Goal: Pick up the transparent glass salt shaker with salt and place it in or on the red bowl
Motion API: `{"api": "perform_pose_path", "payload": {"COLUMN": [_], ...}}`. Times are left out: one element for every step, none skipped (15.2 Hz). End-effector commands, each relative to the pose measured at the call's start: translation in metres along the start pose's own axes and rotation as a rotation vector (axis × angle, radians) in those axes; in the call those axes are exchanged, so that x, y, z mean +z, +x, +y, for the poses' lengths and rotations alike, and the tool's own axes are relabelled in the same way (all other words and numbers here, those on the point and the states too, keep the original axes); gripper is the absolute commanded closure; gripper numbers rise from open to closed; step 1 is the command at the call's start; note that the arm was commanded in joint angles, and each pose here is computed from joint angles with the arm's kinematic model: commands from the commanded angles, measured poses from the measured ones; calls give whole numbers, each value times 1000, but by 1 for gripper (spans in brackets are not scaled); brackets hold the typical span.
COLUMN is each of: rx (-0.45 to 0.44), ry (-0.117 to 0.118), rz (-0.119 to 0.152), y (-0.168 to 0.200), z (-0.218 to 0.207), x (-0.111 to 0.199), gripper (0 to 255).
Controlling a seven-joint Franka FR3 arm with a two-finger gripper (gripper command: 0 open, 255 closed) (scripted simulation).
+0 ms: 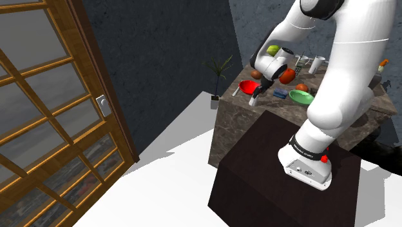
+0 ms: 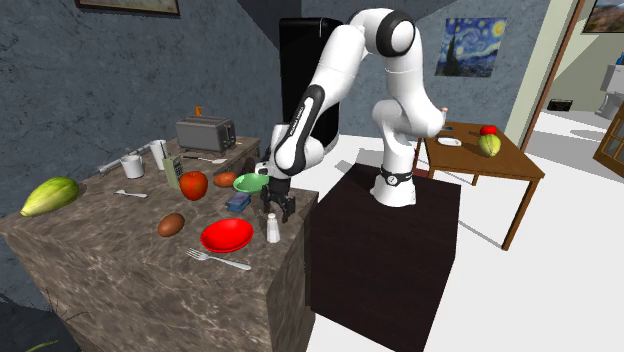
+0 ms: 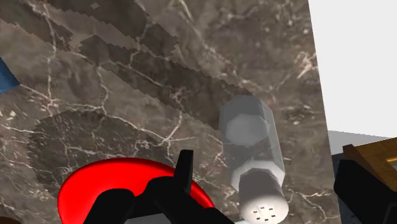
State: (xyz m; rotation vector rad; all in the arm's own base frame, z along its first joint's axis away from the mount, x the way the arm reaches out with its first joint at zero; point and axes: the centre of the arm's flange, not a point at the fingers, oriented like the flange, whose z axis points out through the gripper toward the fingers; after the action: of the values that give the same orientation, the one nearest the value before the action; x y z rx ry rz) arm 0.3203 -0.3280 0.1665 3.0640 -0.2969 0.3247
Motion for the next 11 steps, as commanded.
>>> {"api": "perform_pose_path", "payload": {"rx": [1,1,1,1,1,1,1,1,1,1,1], "ry": [0,0,0,0,0,0,0,0,0,0,0], "rz": [1,1,1,1,1,1,1,1,1,1,1], "y": [0,0,0,0,0,0,0,0,0,0,0], "z": [0,0,0,0,0,0,0,0,0,0,0], "x": [11,16,22,25,25,25,25,25,25,25,25], "gripper": [0,0,0,0,0,0,0,0,0,0,0]}}
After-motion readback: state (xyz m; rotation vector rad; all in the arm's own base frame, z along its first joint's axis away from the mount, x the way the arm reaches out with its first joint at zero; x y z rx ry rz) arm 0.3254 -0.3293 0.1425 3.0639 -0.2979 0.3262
